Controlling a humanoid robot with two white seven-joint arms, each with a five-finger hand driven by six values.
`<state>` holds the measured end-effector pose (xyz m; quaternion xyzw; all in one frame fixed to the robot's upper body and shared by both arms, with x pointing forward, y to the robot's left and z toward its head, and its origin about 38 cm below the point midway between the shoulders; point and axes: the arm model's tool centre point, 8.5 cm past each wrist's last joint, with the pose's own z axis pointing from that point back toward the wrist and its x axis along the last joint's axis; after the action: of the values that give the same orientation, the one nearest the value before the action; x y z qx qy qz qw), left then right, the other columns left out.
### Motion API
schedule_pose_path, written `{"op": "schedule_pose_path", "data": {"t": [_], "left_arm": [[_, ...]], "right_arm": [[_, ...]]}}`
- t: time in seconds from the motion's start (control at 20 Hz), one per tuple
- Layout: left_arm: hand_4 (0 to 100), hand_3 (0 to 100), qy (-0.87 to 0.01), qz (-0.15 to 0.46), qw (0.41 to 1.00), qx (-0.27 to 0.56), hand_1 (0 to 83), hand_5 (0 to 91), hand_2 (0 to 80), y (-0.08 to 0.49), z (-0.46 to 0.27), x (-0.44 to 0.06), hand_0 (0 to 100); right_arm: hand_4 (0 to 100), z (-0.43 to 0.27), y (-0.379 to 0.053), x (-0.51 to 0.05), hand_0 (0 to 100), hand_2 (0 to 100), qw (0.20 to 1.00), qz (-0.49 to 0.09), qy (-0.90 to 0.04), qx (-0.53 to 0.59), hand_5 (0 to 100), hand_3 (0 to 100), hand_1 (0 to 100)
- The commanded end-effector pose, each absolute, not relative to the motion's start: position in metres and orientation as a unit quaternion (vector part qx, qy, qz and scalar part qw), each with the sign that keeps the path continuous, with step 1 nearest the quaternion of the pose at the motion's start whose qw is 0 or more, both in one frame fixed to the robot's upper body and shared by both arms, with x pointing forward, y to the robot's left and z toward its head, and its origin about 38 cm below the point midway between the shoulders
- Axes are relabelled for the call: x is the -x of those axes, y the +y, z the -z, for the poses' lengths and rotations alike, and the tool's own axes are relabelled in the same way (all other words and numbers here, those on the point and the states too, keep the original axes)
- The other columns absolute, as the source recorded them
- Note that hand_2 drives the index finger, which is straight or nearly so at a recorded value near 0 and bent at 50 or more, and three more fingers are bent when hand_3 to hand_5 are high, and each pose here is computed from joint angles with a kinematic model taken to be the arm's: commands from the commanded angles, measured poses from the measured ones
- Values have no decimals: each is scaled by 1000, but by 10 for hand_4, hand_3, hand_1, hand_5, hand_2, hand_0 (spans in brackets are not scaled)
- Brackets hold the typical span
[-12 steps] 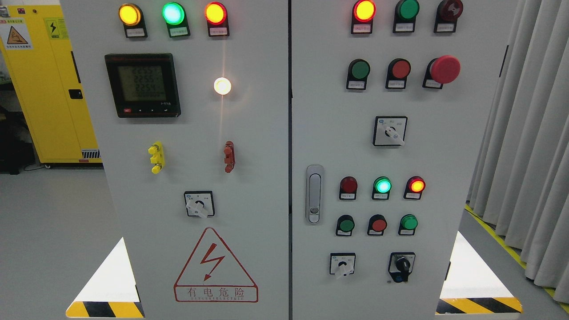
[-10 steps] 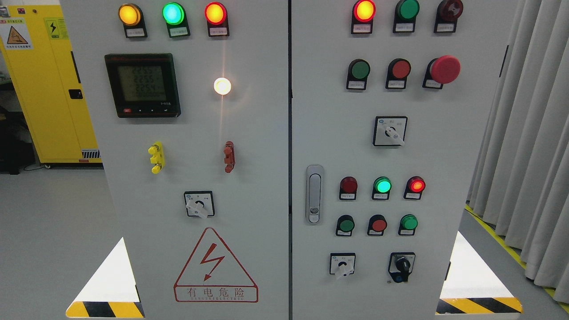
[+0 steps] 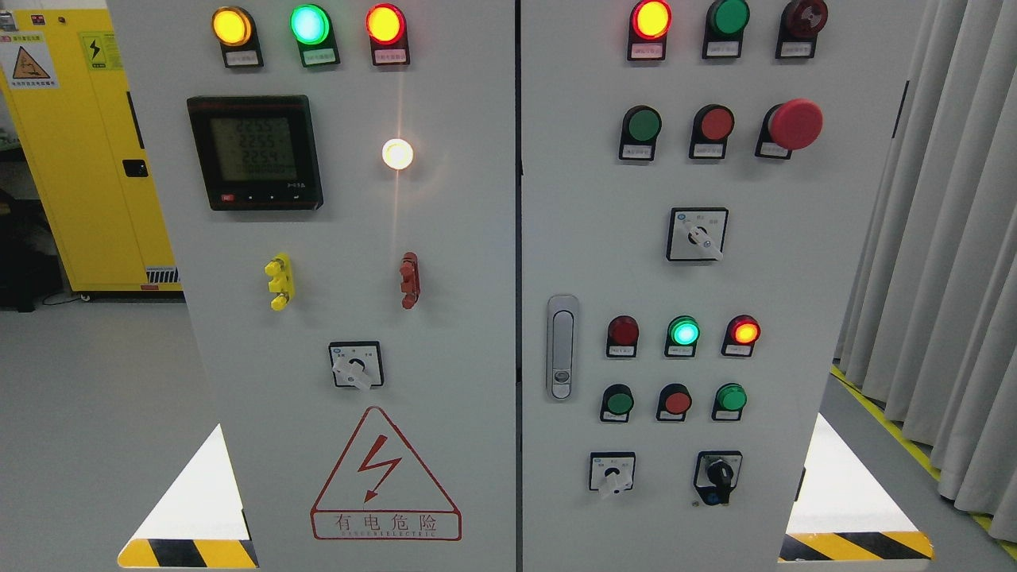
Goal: Press green start button
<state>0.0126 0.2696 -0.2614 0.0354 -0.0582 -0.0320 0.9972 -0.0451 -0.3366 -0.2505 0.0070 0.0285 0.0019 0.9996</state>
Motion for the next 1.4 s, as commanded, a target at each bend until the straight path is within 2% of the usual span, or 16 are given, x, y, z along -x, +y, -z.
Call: {"op": "schedule_pose_path", "data": {"t": [0.0, 0.15, 0.5, 0.75, 1.05, 1.2, 1.35], "left_arm": [[0, 0, -64, 32, 997, -33, 556, 0, 0, 267, 262, -18, 120], [0, 0, -64, 32, 997, -33, 556, 0, 0, 267, 262, -17, 120], [0, 0, -64, 32, 997, -31, 556, 0, 0, 264, 262, -17, 120], [0, 0, -65, 32, 997, -25, 556, 0, 0, 257, 263, -18, 120], [0, 0, -66, 30, 997, -17, 556, 0, 0, 246, 263, -18, 120], [0, 0, -68, 31, 997, -10, 556, 0, 0, 237, 264, -20, 120], [0, 0, -69, 29, 997, 3, 556, 0, 0, 221, 264, -20, 120]], "right_arm": [[0, 252, -332, 17, 152, 0, 999, -26, -41, -4, 0, 0, 288], [0, 251, -331, -9, 143, 0, 994, -37, -102, 0, 0, 0, 356], [0, 233, -320, -86, 142, 0, 954, -80, -288, -11, 0, 0, 391], [0, 203, -300, -144, 140, 0, 887, -124, -443, -42, 0, 0, 414], [0, 145, -285, -186, 139, 0, 806, -181, -559, -68, 0, 0, 436], [0, 110, -292, -200, 142, 0, 758, -240, -605, -50, 0, 0, 446], [0, 77, -293, -215, 170, 0, 699, -278, -658, -34, 0, 86, 496]]}}
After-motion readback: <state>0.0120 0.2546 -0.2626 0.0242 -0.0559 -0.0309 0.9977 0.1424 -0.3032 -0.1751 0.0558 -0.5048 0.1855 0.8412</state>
